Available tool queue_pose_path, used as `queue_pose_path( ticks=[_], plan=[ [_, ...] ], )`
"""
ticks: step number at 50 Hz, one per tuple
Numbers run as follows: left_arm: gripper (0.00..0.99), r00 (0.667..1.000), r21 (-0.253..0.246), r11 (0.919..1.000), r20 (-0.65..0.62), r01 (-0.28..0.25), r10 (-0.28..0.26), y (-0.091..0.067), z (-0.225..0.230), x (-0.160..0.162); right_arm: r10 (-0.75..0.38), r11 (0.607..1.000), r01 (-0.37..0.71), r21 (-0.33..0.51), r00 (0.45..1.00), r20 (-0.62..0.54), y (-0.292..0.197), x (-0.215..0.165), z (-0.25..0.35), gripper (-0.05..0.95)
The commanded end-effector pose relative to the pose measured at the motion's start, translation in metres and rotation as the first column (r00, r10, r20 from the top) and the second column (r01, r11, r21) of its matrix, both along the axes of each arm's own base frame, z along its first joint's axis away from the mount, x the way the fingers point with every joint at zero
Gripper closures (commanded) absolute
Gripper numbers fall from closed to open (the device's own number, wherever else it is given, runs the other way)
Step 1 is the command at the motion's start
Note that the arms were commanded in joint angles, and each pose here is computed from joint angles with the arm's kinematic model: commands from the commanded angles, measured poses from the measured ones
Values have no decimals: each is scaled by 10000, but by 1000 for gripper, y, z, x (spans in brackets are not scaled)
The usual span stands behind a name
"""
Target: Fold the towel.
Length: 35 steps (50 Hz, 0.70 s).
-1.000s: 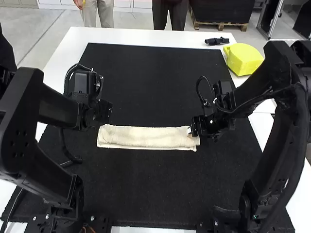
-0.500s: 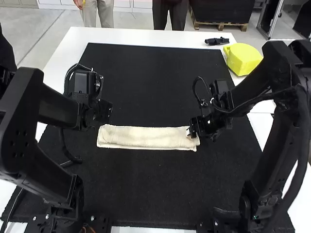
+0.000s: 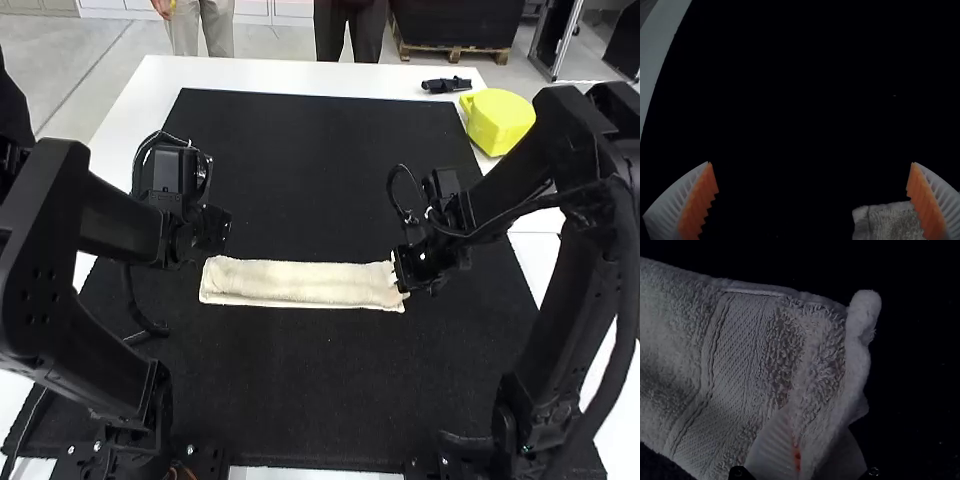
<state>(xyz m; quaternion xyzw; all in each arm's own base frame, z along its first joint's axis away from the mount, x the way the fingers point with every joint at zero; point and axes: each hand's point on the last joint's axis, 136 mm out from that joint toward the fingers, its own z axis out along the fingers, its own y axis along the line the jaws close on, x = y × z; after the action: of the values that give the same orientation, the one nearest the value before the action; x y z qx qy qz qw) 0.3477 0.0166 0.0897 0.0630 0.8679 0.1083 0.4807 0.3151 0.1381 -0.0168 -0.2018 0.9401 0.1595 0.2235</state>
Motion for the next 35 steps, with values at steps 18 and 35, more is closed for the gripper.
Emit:
queue_pose_path(
  ticks=[18,35],
  plan=[
    [111,9976,-72,10000,695,-33,38,-1,25,10,-780,9937,869,-712,9897,1201,-52,27,5,918],
    [111,9968,-82,9999,789,146,-139,-8,27,12,-1329,9775,1611,-1359,9716,1958,-90,44,11,918]
  ],
)
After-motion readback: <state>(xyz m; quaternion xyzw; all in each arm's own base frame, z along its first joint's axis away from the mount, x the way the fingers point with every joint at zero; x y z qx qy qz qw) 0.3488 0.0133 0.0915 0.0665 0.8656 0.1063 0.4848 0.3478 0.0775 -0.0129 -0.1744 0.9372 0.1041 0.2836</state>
